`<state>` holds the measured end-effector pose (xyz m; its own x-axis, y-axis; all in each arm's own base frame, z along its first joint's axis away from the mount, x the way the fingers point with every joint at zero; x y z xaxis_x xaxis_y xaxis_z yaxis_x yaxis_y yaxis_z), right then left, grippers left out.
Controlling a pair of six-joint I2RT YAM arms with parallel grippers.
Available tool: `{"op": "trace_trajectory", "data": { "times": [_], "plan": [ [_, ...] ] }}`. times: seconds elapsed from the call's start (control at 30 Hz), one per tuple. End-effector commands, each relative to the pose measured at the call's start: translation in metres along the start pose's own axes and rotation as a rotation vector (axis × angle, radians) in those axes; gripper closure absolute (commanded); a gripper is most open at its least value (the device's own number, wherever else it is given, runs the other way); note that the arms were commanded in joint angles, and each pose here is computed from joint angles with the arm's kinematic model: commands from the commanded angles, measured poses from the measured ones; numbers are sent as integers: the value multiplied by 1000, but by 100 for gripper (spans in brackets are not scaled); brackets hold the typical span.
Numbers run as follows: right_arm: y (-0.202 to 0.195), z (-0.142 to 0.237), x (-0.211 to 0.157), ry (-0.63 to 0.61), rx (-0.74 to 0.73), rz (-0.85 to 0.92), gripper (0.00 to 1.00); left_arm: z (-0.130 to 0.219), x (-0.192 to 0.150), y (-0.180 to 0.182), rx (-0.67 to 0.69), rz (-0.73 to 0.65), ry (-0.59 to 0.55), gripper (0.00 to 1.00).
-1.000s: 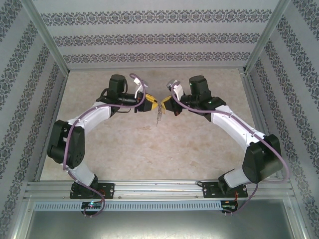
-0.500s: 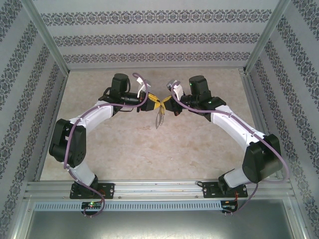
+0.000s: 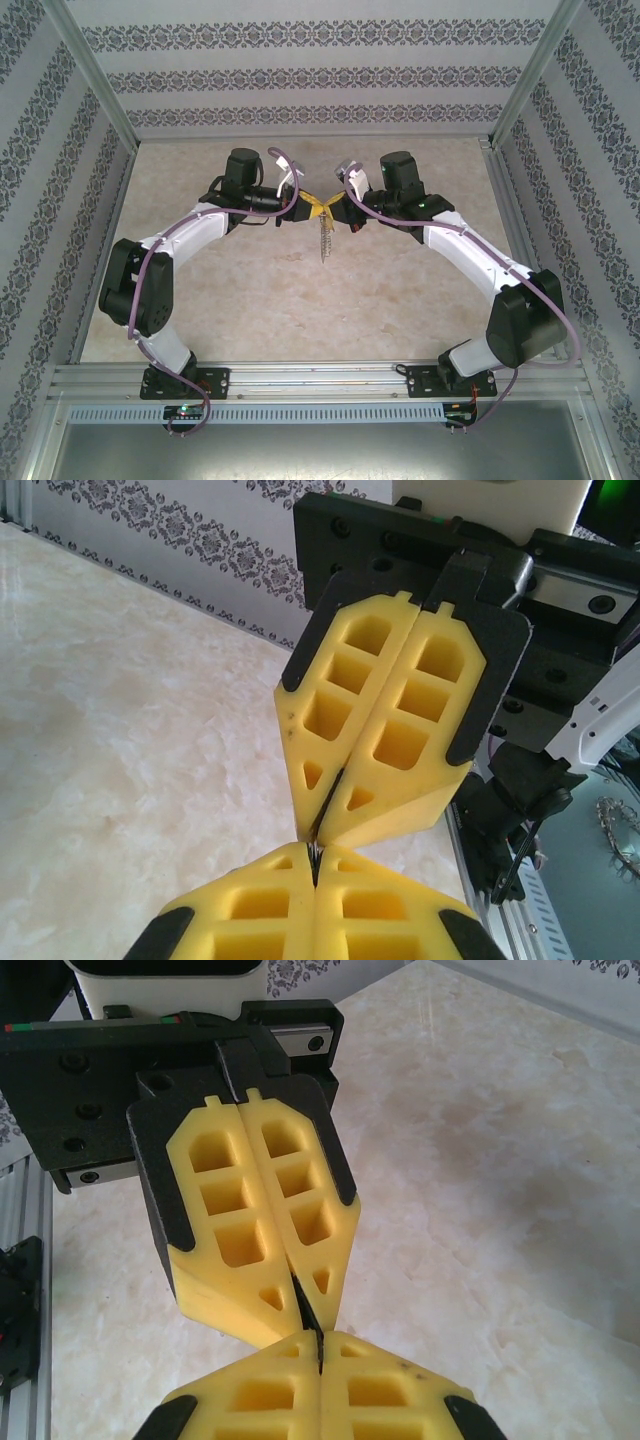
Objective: Put the keys on the keyring
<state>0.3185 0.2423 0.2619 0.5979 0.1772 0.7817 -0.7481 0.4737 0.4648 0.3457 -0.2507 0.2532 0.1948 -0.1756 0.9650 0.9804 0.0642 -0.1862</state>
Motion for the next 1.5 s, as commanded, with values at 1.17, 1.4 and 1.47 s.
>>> {"op": "trace_trajectory", "data": {
  "times": [1.17, 1.4, 1.47],
  "plan": [
    [-19, 29, -26, -361, -80, -142, 48, 12, 38, -23, 62, -136, -443, 100],
    [-6, 17, -24, -337, -44, -107, 46, 13, 38, -27, 60, -126, -449, 100],
    [-3, 15, -23, -334, -38, -102, 46, 14, 39, -28, 59, -127, -450, 100]
  ]
}}
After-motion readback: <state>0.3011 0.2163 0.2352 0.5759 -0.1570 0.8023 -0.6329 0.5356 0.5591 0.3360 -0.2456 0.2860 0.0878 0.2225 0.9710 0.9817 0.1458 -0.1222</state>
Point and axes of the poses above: each hand's point on the last joint's axis, 136 mm out from that joint toward the fingers, its own z axis back along the fingers, its own y axis along the line the jaws close on, x = y × z, the point moved 4 cm from there along z, back along the fingers, and after that the axes turned 13 degrees about -z, right-handed, at the moved point
